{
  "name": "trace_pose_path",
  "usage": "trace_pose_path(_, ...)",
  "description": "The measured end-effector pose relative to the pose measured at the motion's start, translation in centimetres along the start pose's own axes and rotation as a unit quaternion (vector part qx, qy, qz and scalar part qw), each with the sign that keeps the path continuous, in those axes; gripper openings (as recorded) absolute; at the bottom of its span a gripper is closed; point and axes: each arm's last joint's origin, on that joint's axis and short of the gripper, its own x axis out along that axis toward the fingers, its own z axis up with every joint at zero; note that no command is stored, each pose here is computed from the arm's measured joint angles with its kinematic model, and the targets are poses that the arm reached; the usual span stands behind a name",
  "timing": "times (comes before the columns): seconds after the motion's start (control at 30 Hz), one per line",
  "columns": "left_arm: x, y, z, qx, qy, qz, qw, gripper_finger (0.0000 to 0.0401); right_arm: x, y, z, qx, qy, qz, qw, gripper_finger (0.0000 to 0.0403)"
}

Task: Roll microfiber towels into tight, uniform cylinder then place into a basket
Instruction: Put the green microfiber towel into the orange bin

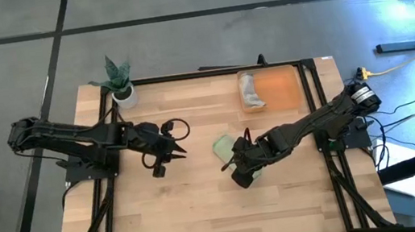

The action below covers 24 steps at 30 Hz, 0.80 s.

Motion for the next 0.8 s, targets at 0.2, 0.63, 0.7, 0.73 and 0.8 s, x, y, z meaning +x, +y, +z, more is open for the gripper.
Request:
trace_pose_path(0.2,0.0,0.0,0.0,0.0,0.0,0.0,1.0,0.0064,0.0,0.0,0.0,0.003,-0.001,0.001,1.0,0.0126)
trace_pose_path(0.63,0.0,0.0,0.0,0.0,0.0,0.0,1.0,0.0064,0.0,0.9,0.6,0.034,-0.025,0.052,0.998,0.021)
trace_pose_path(0.7,0.0,0.0,0.0,0.0,0.0,0.0,1.0,0.0064,0.0,0.8,0.7,0.034,-0.032,0.043,0.998,0.0256)
trace_pose_path(0.73,0.0,0.0,0.0,0.0,0.0,0.0,1.0,0.0064,0.0,0.7,0.7,0.035,-0.035,0.036,0.998,0.0283)
trace_pose_path(0.8,0.0,0.0,0.0,0.0,0.0,0.0,1.0,0.0064,0.0,0.5,0.7,0.035,-0.039,0.025,0.998,0.0337)
